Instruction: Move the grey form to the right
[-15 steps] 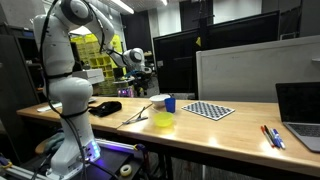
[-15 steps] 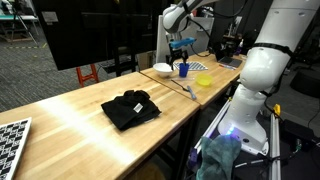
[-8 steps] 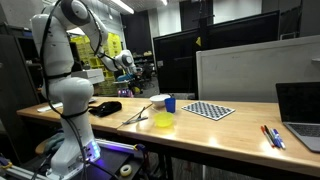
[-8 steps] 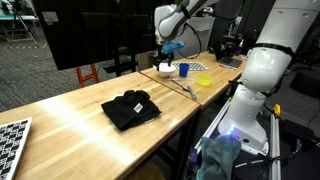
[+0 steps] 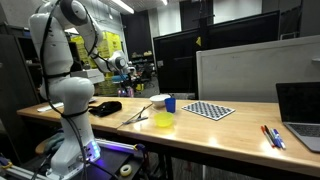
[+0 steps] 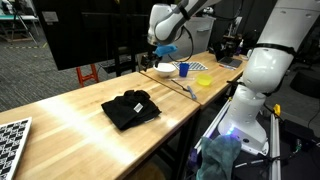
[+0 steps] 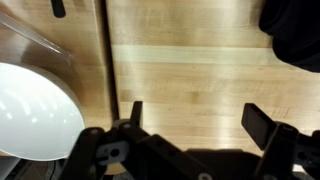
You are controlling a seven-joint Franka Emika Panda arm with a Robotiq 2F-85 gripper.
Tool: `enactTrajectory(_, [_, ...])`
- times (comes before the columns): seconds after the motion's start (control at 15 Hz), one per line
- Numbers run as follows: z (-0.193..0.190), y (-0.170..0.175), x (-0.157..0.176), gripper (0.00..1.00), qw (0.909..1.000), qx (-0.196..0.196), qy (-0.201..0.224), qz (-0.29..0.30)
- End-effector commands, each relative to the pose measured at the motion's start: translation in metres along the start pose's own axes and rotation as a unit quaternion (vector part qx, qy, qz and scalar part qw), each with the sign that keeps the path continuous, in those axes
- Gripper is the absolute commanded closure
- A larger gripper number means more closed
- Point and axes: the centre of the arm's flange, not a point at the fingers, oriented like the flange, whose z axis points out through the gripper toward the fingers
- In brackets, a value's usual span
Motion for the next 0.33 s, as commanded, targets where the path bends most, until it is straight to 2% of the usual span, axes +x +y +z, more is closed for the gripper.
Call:
enactTrajectory(0.0, [-0.0014,-0.0027,-0.0014,0.0,1.0,0.007,0.003,-0.004])
enactTrajectory(0.27, [-0.0037,-0.0042,-0.004,0.0,0.9999,0.009,0.006,-0.009])
